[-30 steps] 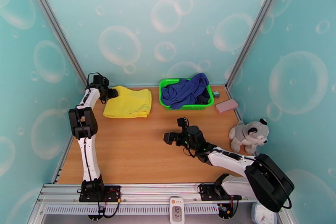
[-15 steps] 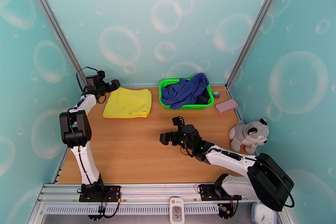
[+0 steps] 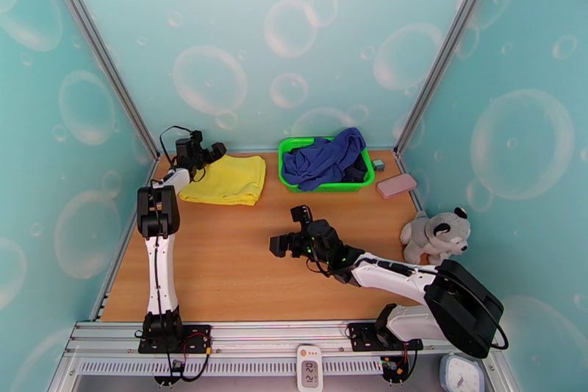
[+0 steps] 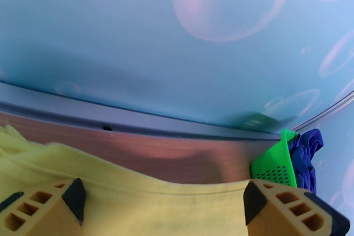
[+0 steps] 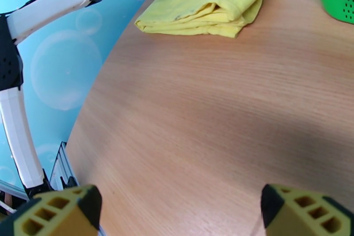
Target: Fold and stack the trousers
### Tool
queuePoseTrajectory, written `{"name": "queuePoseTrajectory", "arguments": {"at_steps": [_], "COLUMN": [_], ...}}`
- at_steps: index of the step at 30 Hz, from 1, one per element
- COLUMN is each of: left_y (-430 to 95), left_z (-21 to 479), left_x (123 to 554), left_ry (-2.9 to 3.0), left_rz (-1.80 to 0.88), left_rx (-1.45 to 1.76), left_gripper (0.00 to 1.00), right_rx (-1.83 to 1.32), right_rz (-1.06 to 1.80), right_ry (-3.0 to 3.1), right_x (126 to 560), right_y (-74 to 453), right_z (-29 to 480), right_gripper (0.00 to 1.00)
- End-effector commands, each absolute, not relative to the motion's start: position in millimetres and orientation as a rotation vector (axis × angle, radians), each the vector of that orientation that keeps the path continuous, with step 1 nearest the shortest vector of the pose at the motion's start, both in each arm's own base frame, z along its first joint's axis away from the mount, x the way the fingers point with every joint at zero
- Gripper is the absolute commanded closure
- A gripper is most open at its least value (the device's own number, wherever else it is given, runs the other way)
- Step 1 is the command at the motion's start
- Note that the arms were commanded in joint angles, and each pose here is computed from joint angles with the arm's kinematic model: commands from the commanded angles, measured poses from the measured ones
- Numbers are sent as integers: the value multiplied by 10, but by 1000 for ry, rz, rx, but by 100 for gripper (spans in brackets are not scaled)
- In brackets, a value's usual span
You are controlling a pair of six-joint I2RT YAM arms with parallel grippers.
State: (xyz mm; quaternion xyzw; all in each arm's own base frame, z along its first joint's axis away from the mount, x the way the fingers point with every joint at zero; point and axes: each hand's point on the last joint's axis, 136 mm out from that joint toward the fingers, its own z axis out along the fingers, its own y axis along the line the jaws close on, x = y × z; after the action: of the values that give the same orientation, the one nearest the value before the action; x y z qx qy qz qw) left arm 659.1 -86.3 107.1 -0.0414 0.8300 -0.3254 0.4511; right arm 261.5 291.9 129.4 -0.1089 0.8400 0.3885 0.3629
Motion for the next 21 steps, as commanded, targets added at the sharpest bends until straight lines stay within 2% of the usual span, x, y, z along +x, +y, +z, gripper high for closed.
{"name": "queuePoseTrajectory", "arguments": {"at_steps": [1,5,10,17,21], "left_y": [-1316,-1901,-2354,-2530,-2712], "left_z": [1737,1677,1366,778,946], "left_x": [6214,5638,5170,4880,4851], "left_ry": [1981,2016,2113,2260,2166], "left_rz": [-776,-1018,-1196,-1134,-1255], "left_rx": [49,89,52,-67,22], "left_gripper": [1,1,1,1,1], "right_rx": [-260,-244,-223,-162,-137], "right_rz": [992,1020,1026,994,957], "right_ry": [2125,2118,2112,2091,2098], "right_x": [2663,2697,2720,2717,2735], "right_y": [2867,2825,2705,2438,2293], "right_z": [1334,1302,1301,1335,1334], "right_gripper": [1,1,1,1,1]}}
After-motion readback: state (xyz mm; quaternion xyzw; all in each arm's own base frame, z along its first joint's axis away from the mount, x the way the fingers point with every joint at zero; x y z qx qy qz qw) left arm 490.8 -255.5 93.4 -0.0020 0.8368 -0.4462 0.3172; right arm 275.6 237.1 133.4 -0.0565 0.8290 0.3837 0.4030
